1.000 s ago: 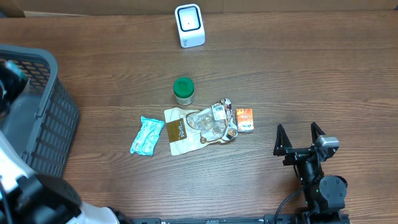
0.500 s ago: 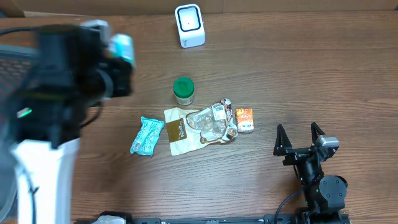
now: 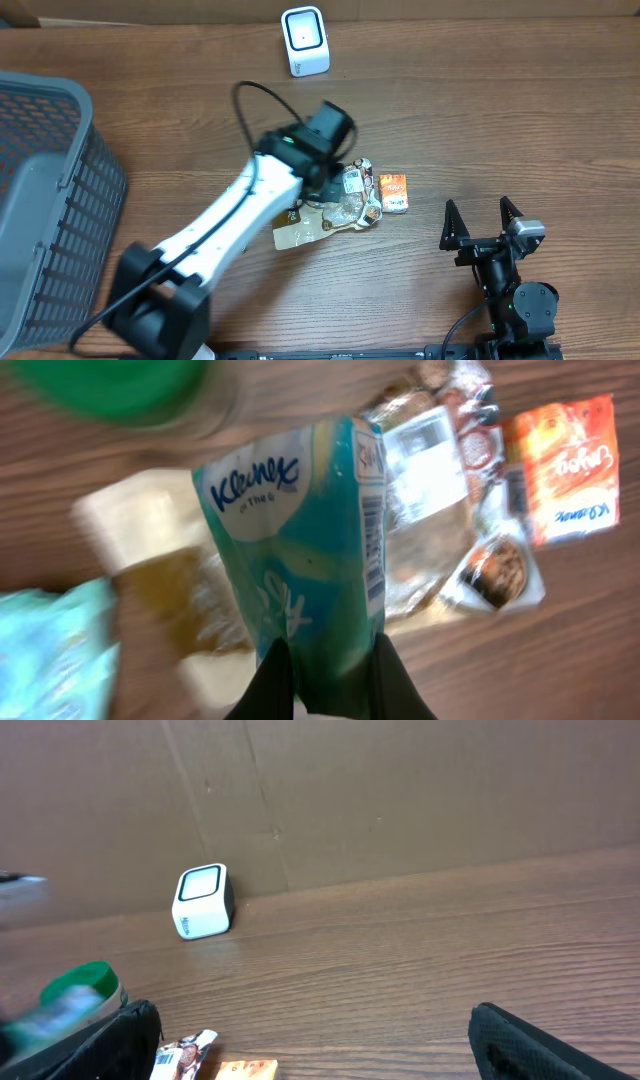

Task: Scan the item barcode

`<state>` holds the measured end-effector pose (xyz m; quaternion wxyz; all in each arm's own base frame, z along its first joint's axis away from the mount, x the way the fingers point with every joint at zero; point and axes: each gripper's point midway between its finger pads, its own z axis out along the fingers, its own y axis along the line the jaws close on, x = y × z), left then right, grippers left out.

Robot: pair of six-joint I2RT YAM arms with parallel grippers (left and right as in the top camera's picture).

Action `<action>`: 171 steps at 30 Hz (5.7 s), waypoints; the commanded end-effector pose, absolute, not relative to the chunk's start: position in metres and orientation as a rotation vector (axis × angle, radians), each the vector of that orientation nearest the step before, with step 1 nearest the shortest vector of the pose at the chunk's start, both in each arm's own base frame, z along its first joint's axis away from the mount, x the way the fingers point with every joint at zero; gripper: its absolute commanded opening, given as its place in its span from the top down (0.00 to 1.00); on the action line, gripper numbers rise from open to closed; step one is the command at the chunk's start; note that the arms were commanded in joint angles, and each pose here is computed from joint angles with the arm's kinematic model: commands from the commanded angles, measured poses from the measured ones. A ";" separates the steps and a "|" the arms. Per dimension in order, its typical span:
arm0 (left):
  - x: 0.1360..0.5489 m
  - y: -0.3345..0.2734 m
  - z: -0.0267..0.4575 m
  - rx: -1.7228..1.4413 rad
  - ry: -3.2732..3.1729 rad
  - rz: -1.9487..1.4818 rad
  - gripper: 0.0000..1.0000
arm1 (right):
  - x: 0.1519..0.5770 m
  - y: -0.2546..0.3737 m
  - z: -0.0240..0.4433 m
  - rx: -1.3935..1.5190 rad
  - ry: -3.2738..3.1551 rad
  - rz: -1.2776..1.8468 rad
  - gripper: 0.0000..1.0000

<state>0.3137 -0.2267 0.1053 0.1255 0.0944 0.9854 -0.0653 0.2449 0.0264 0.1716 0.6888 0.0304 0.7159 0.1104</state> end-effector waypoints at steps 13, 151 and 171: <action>0.337 -0.347 0.071 0.322 2.648 -0.448 0.96 | 0.245 0.026 0.170 0.070 1.599 0.244 0.00; 0.319 0.028 0.240 -0.347 2.768 0.003 0.00 | 0.312 0.111 0.013 0.262 2.719 0.816 0.55; 0.319 0.028 0.240 -0.347 2.768 0.003 0.01 | 0.298 0.131 0.019 0.216 2.740 1.036 0.96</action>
